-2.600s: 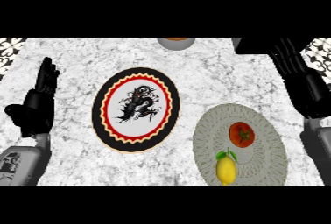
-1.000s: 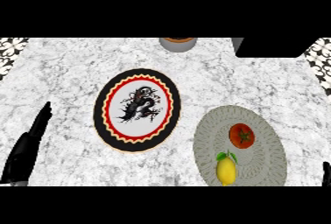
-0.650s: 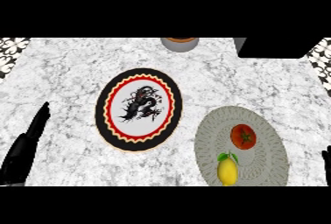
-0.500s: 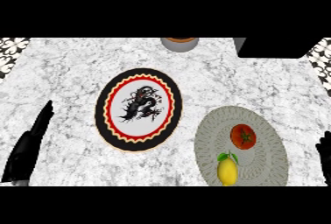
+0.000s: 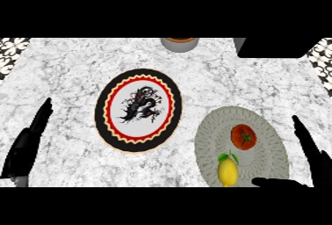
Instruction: Pick the tomato from the placemat and place it in the plate
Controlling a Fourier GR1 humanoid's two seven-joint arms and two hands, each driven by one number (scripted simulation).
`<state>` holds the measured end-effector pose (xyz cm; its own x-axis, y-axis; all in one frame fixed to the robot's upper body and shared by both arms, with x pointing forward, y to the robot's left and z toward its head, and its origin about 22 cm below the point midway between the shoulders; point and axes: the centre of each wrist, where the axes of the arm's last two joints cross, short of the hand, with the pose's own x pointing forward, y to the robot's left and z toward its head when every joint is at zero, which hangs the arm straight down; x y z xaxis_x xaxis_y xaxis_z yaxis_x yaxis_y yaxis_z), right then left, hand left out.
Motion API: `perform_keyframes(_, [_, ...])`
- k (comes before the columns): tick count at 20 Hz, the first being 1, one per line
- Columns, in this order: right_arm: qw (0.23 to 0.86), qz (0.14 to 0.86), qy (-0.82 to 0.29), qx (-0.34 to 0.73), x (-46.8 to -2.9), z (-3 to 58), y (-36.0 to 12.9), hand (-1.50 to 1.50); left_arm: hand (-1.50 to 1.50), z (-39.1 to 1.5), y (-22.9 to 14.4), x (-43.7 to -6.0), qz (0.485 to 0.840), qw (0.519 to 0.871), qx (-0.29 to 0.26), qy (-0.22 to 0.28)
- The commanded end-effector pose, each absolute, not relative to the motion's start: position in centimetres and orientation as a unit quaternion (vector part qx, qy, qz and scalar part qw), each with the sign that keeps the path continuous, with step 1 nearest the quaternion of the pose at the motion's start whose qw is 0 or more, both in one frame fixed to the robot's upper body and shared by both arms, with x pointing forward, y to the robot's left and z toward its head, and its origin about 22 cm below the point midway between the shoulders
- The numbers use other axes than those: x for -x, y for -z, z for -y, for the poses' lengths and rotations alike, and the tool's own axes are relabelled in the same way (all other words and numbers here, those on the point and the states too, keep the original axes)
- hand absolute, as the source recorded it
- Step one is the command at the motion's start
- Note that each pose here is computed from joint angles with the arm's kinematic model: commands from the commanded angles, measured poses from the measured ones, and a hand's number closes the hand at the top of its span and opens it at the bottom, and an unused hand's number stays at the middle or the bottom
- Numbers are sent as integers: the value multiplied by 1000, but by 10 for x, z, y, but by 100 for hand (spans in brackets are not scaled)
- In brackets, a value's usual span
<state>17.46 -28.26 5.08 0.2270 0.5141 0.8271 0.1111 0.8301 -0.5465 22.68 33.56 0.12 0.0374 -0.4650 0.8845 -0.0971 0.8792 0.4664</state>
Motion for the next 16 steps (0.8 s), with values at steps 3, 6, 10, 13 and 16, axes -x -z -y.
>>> perform_keyframes(3, [750, 586, -177, 250, -195, 285, -55, -150, 0, -328, 9, -220, 675, 694, -215, 128])
perform_keyframes(6, [752, 585, -186, 240, -209, 266, -38, -150, 0, -342, 2, -201, 677, 690, -219, 129])
perform_keyframes(10, [755, 581, -209, 221, -217, 272, -21, -150, 0, -333, -5, -204, 679, 690, -212, 133])
perform_keyframes(13, [762, 572, -215, 217, -219, 255, -15, -150, 0, -342, 10, -210, 672, 699, -206, 132])
perform_keyframes(16, [771, 564, -212, 208, -227, 272, -4, -150, 0, -349, -11, -219, 675, 696, -210, 129])
